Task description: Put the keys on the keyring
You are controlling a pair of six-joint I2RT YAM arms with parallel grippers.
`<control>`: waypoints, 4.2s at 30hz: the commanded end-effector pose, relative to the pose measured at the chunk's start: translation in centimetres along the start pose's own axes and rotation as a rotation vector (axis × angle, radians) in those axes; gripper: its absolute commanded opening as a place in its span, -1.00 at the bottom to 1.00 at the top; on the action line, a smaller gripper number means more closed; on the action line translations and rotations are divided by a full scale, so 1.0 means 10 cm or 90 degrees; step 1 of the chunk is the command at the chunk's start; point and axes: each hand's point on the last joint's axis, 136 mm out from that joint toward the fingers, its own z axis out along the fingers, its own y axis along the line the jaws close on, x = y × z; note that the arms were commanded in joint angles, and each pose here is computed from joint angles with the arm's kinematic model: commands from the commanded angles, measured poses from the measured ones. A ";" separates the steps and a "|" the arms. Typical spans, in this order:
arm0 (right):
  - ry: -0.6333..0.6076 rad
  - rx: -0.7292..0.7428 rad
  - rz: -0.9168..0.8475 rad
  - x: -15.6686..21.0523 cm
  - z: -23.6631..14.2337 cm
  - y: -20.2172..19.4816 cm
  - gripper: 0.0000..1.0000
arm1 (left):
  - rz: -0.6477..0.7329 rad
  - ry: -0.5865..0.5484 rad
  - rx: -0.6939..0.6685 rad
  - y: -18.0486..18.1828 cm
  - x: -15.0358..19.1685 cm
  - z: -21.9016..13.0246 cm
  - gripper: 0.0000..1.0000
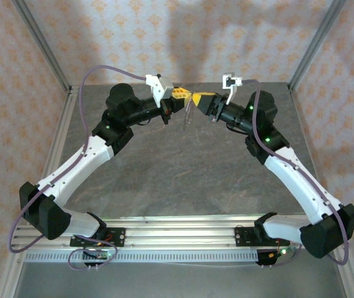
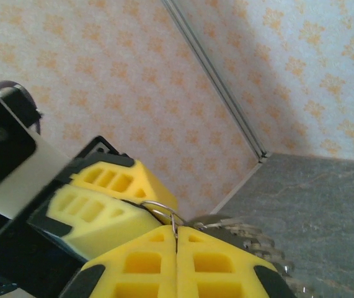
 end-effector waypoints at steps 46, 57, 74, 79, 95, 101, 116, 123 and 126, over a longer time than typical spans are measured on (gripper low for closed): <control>0.052 -0.061 0.064 0.11 -0.02 -0.15 -1.00 | -0.083 -0.100 -0.070 0.15 -0.24 0.00 -1.00; -0.005 -0.007 0.074 -0.10 -0.16 -0.24 -0.25 | -0.122 -0.121 -0.084 0.20 -0.18 0.00 -1.00; -0.119 0.075 0.100 -0.42 -0.31 -0.43 -0.07 | -0.248 -0.099 -0.087 0.41 0.11 0.10 -1.00; -0.124 0.072 0.120 -0.42 -0.21 -0.54 0.01 | -0.314 -0.091 -0.070 0.51 0.19 0.17 -1.00; -0.138 0.075 0.171 -0.34 0.02 -0.93 0.13 | -0.443 -0.098 0.011 0.56 0.30 0.39 -1.00; -0.132 0.051 0.188 -0.28 0.07 -0.95 0.11 | -0.471 -0.111 0.030 0.56 0.29 0.44 -1.00; -0.135 0.002 0.227 -0.22 0.19 -1.03 -0.13 | -0.510 -0.130 0.045 0.60 0.28 0.48 -1.00; -0.136 -0.027 0.236 -0.23 0.22 -1.00 -0.23 | -0.516 -0.127 0.043 0.61 0.30 0.50 -1.00; -0.136 -0.034 0.235 -0.24 0.22 -0.98 -0.23 | -0.519 -0.125 0.043 0.61 0.32 0.51 -1.00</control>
